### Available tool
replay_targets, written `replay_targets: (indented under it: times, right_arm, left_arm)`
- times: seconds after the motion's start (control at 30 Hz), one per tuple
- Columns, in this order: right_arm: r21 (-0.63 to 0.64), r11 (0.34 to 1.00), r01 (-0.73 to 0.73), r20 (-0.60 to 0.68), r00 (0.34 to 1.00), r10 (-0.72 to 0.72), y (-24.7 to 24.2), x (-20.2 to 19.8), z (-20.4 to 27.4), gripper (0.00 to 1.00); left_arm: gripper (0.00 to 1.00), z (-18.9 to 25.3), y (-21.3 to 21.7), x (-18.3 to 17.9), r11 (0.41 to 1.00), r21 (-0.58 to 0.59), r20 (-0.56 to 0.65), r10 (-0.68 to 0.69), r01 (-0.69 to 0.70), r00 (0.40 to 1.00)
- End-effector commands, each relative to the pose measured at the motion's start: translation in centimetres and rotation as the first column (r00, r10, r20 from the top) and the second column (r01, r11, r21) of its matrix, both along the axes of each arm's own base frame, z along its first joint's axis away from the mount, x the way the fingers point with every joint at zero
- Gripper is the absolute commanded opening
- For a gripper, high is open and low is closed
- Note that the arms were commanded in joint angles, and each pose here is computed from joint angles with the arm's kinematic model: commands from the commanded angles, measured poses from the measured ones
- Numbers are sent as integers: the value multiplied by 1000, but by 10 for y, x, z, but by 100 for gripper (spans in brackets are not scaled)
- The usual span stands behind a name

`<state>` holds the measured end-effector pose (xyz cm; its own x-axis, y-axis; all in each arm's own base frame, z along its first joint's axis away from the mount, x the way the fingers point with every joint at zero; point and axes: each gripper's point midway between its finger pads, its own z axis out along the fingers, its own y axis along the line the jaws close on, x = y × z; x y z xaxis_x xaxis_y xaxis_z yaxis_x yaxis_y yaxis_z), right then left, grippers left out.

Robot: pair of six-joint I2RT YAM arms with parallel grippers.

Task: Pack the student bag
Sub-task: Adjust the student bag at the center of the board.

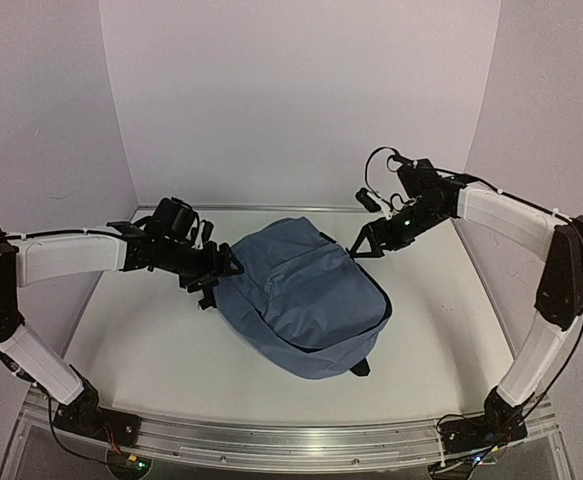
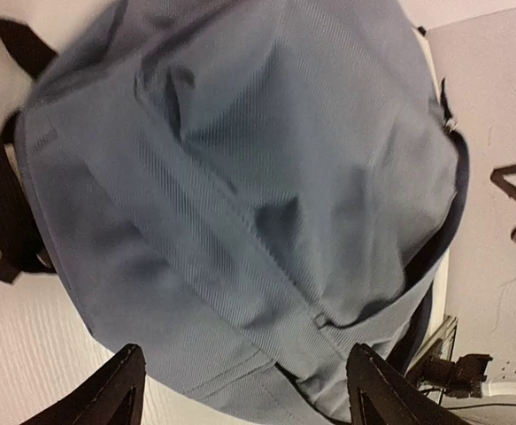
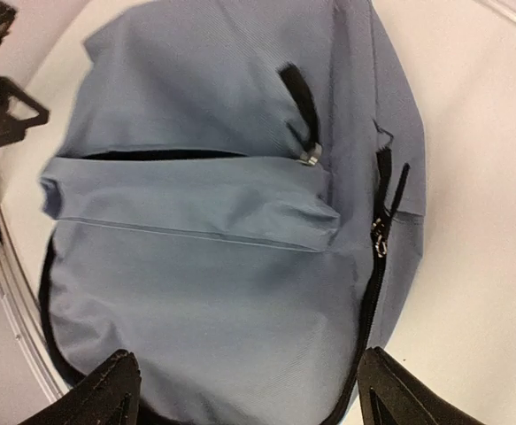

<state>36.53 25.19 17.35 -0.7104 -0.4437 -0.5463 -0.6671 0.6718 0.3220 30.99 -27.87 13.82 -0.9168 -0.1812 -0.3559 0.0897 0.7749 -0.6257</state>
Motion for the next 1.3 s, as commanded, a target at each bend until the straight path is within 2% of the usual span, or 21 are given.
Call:
replay_targets:
  times: [0.0,0.07,0.13,0.2,0.33,0.5,0.57,0.7,0.8,0.83,0.97,1.07,1.13,1.2,1.27]
  right_arm:
    - [-87,996,-2,-123,992,-9,-1,4,-57,84]
    - [-66,998,-5,-187,982,-8,4,0,-71,82]
    - [-36,999,-14,-242,970,5,9,-9,-79,80]
    - [6,1000,-25,-297,955,25,13,-20,-84,75]
    - [117,993,-34,-364,928,74,27,-39,-69,43]
    - [161,986,-41,-313,946,90,33,-47,-35,2]
    - [157,987,-36,-266,961,78,34,-43,-19,0]
    - [135,991,-15,-72,997,24,34,-18,36,0]
    - [133,991,-27,-27,999,31,46,-17,50,0]
    - [112,993,-48,-41,998,53,54,-25,40,0]
    - [-75,988,-134,-104,987,126,70,-56,-36,0]
    - [-223,964,-146,-183,977,106,58,-61,-101,0]
    - [-284,945,-162,-209,972,104,49,-63,-127,1]
    - [-273,947,-169,-230,967,107,49,-68,-131,10]
    - [-230,959,-164,-238,965,108,54,-70,-121,20]
  left_arm:
    - [80,-12,-9,-11,995,-86,-47,39,-43,998]
    - [81,-18,-15,-10,992,-123,-54,33,-39,998]
    - [86,-24,-26,-8,987,-163,-54,-1,-8,999]
    - [88,-31,-37,1,981,-193,-50,-29,18,998]
    - [82,-41,-66,23,969,-229,-40,-104,92,994]
    - [62,-35,-87,51,961,-240,4,-139,135,990]
    - [50,-30,-87,60,959,-249,19,-135,135,991]
    - [21,-17,-81,76,956,-265,52,-117,127,992]
    - [2,-3,-66,84,952,-287,81,-92,112,992]
    - [1,2,-57,88,949,-302,88,-67,91,994]
    - [0,-2,-17,95,945,-327,69,29,-4,997]
    - [0,-10,0,93,947,-320,52,48,-29,997]
    - [20,-8,-2,84,954,-299,59,20,-1,998]
    - [41,-5,-1,75,962,-274,71,9,11,997]
    - [55,5,3,67,965,-263,94,13,12,995]
